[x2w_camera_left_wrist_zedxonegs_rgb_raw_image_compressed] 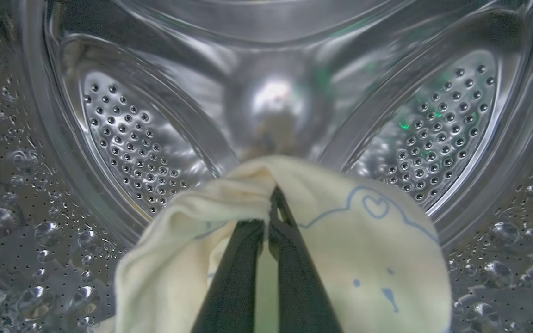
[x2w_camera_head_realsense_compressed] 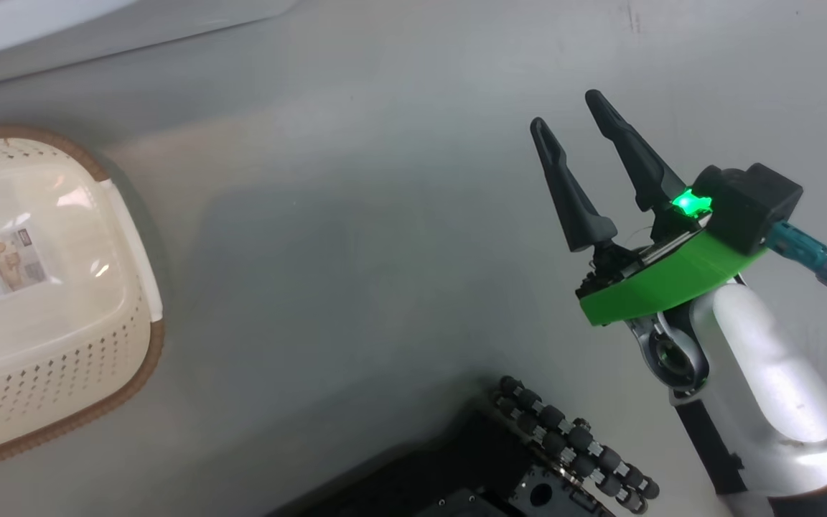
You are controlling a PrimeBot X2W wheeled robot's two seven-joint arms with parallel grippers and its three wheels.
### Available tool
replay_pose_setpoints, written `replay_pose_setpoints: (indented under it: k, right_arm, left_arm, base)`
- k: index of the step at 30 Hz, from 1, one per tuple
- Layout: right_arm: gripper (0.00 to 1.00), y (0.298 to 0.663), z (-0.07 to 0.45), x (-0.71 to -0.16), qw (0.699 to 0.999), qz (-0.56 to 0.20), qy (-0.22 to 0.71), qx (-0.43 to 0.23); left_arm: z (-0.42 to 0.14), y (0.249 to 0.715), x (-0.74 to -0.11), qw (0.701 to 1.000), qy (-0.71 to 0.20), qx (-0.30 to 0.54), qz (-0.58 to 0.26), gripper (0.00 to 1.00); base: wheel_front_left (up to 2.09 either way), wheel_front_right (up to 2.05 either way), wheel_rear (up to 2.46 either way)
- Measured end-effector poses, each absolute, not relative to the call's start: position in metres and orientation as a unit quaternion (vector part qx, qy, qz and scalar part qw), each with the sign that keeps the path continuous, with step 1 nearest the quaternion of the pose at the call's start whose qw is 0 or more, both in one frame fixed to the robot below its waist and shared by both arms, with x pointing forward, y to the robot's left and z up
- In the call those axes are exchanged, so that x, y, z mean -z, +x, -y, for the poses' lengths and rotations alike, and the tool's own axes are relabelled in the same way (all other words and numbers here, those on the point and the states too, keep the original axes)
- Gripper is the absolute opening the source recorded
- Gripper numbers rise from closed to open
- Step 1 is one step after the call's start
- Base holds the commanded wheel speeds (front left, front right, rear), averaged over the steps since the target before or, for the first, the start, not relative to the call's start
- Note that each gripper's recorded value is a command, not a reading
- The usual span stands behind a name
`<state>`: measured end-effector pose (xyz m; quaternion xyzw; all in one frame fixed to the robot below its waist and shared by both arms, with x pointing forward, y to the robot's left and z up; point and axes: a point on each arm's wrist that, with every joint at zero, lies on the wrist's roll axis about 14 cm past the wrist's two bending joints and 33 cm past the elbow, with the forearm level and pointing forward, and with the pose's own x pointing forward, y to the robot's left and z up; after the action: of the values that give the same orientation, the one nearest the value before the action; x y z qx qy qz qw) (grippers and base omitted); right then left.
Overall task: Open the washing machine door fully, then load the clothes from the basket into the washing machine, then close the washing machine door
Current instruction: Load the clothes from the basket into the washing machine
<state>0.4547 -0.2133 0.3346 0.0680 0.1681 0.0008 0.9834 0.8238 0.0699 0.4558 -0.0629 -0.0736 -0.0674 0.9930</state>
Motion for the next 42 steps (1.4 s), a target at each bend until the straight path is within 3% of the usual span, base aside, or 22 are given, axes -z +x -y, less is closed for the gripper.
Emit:
replay_pose_setpoints:
  k: [12, 20, 22, 23, 25, 32, 42]
  right_arm:
    - [1.0, 0.454, 0.211, -0.317, 0.98, -0.187, 0.07, 0.0]
    - [1.0, 0.457, 0.208, -0.316, 0.98, -0.185, 0.07, -0.006]
    - [1.0, 0.458, 0.207, -0.317, 0.98, -0.184, 0.072, -0.007]
    - [1.0, 0.458, 0.206, -0.317, 0.98, -0.184, 0.073, -0.008]
    - [1.0, 0.459, 0.205, -0.317, 0.98, -0.183, 0.074, -0.01]
    - [1.0, 0.463, 0.2, -0.324, 0.982, -0.172, 0.08, -0.016]
    - [1.0, 0.468, 0.195, -0.344, 0.985, -0.146, 0.086, -0.025]
  left_arm:
    - [-0.094, 0.826, -0.503, 0.978, -0.089, 0.034, 0.184, 0.0]
    - [-0.109, 0.829, -0.455, 0.988, -0.092, 0.009, 0.121, 0.0]
    - [-0.109, 0.829, -0.435, 0.992, -0.088, 0.007, 0.087, 0.37]
    - [-0.108, 0.828, -0.428, 0.994, -0.086, 0.008, 0.073, 0.5]
    - [-0.106, 0.827, -0.416, 0.995, -0.08, 0.012, 0.051, 1.0]
    - [-0.095, 0.817, -0.393, 0.998, -0.055, 0.032, -0.021, 1.0]
    - [-0.081, 0.801, -0.405, 0.994, -0.038, 0.062, -0.079, 1.0]
  base:
    - [0.0, 0.0, 0.0]
    - [0.0, 0.0, 0.0]
    - [0.0, 0.0, 0.0]
    - [0.0, 0.0, 0.0]
    - [0.0, 0.0, 0.0]
    - [0.0, 0.0, 0.0]
    - [0.0, 0.0, 0.0]
